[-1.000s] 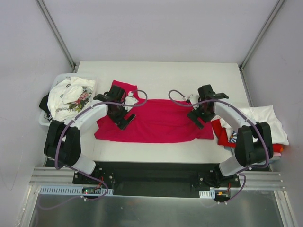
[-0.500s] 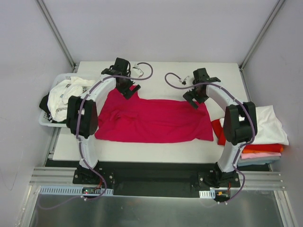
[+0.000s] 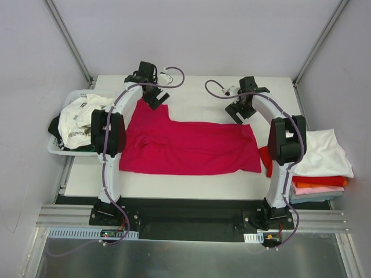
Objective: Fold and stack the t-shirts
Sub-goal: Grap the side of the flattened tshirt furthest away from the robot with both arms
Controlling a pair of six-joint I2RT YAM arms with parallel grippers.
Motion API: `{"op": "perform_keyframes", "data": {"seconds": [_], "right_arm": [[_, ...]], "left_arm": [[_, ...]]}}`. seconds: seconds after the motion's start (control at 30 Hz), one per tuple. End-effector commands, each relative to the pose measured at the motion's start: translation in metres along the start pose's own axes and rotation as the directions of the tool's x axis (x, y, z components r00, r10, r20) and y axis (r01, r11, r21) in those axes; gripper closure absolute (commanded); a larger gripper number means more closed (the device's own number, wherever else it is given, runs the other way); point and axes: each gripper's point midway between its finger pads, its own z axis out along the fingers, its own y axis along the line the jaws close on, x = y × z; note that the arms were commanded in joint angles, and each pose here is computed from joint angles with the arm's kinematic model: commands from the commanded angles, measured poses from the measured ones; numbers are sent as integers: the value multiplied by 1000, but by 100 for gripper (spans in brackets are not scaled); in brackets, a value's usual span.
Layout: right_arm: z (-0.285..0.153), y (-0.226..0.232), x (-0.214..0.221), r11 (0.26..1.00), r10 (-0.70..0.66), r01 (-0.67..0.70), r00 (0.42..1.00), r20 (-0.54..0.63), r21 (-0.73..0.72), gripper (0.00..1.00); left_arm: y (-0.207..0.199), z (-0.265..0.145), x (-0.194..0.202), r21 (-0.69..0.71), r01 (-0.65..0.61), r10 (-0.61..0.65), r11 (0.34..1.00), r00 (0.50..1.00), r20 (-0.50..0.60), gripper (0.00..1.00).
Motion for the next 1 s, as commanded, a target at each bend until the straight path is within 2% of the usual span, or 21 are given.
{"op": "perform_keyframes", "data": {"seconds": [0.0,0.3,0.63,0.97], "right_arm": [[5,2,-6,999,-4,5,1000,11,-54,2],[6,4,-4,998,-9,9,1000,0,-68,1],[3,9,1,996,-5,4,1000,-7,-86,1],[4,16,6,994,-5,3,1000,-19,-107,3]], "left_arm": [[12,2,-9,-12,-31,31,999,999,22,1],[12,28,-4,41,-72,71,997,997,27,1],[-7,26,-27,149,-75,56,986,990,132,1],[-22,49,-32,183,-86,62,979,989,132,1]]}}
